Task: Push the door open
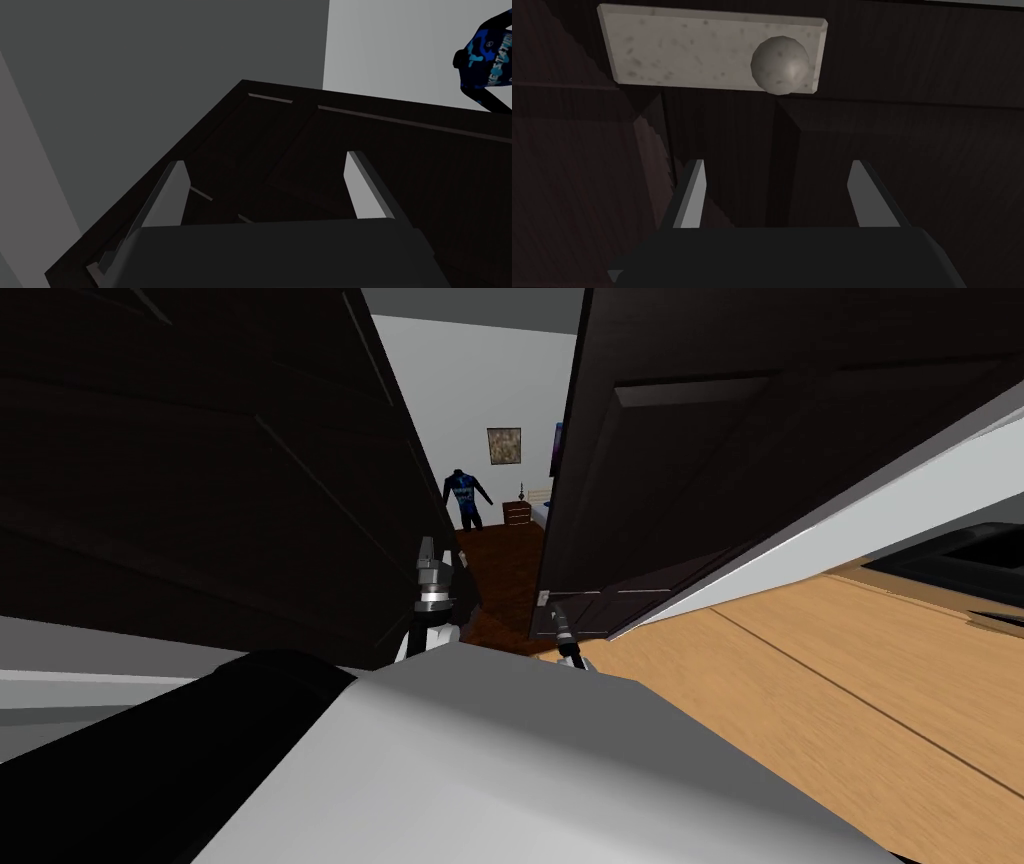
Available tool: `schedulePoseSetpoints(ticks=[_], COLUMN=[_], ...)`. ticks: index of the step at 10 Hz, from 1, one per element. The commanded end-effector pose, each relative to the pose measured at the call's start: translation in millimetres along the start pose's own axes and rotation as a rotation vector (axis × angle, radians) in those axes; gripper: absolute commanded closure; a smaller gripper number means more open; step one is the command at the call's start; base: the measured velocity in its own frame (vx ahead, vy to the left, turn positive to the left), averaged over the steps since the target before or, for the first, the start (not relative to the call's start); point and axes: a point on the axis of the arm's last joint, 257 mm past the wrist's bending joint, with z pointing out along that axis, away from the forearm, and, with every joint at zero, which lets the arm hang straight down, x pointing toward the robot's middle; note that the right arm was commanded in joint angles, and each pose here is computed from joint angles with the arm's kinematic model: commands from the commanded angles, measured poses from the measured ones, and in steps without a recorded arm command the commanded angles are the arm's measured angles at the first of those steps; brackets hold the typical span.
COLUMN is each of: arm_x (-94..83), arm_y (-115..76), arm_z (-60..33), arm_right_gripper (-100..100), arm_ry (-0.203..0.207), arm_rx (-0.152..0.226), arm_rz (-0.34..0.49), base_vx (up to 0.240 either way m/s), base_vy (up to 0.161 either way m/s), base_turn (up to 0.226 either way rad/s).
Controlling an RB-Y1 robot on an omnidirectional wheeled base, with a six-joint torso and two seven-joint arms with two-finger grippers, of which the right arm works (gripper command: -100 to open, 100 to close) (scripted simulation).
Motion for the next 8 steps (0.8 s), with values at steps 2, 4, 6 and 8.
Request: schedulePoseSetpoints(ticks=[2,4,6,8], arm_x=[6.4,8.3,2.3,-1.3], arm_y=[1.7,1.5,0.7,0.7], arm_z=[1.3,1.9,0.5,0.0], arm_right_gripper=[-100,-100,-100,-100], arm_ry=[0.000,0.001,-0.004,-0.009], arm_rx=[-0.002,-0.002,-0.002,-0.004], arm_rz=[0.017,0.021,0.011,0.006], base_vx=[-0.235,-0.163,0.103,0.196], base_vy=[0.006,0.014,0.023,0.052], base_turn=[-0.041,-0.026,0.020,0.022])
